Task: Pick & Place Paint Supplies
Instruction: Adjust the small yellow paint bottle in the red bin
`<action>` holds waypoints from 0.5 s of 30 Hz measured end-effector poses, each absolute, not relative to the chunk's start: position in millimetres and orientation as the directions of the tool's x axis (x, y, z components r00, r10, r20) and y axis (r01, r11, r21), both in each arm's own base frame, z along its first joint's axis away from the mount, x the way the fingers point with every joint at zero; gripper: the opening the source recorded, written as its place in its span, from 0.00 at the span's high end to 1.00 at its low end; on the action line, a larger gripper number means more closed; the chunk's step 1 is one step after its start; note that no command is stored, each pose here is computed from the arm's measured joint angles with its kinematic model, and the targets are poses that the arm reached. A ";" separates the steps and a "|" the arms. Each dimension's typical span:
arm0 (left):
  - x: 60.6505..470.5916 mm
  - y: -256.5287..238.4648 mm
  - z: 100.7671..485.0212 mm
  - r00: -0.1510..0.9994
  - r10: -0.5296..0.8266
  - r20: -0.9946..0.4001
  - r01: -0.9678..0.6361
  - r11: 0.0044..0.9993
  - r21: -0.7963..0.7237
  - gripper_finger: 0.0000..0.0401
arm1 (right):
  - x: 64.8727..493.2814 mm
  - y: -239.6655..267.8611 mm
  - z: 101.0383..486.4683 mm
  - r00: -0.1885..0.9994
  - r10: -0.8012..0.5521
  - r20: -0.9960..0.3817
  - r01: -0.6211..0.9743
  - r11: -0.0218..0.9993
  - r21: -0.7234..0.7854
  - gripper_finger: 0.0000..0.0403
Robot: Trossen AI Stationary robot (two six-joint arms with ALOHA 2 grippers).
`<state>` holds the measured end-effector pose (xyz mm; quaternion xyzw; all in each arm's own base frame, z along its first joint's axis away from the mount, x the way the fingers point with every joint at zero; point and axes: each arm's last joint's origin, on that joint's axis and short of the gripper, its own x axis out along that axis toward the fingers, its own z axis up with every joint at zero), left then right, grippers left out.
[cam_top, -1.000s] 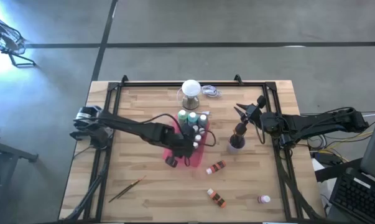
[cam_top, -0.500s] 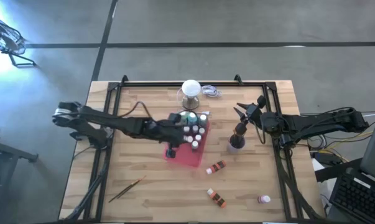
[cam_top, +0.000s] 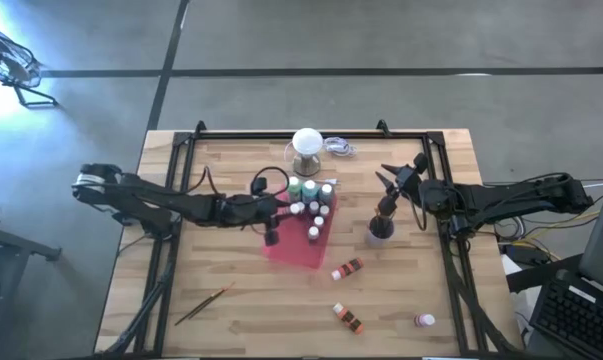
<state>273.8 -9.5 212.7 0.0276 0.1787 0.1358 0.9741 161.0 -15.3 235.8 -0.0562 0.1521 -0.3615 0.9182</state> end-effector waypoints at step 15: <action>260.8 -0.3 193.5 0.863 0.426 -0.273 -0.472 0.872 -0.133 0.72 | 160.9 -16.2 233.6 0.690 -0.685 -0.235 0.653 0.729 -0.207 0.83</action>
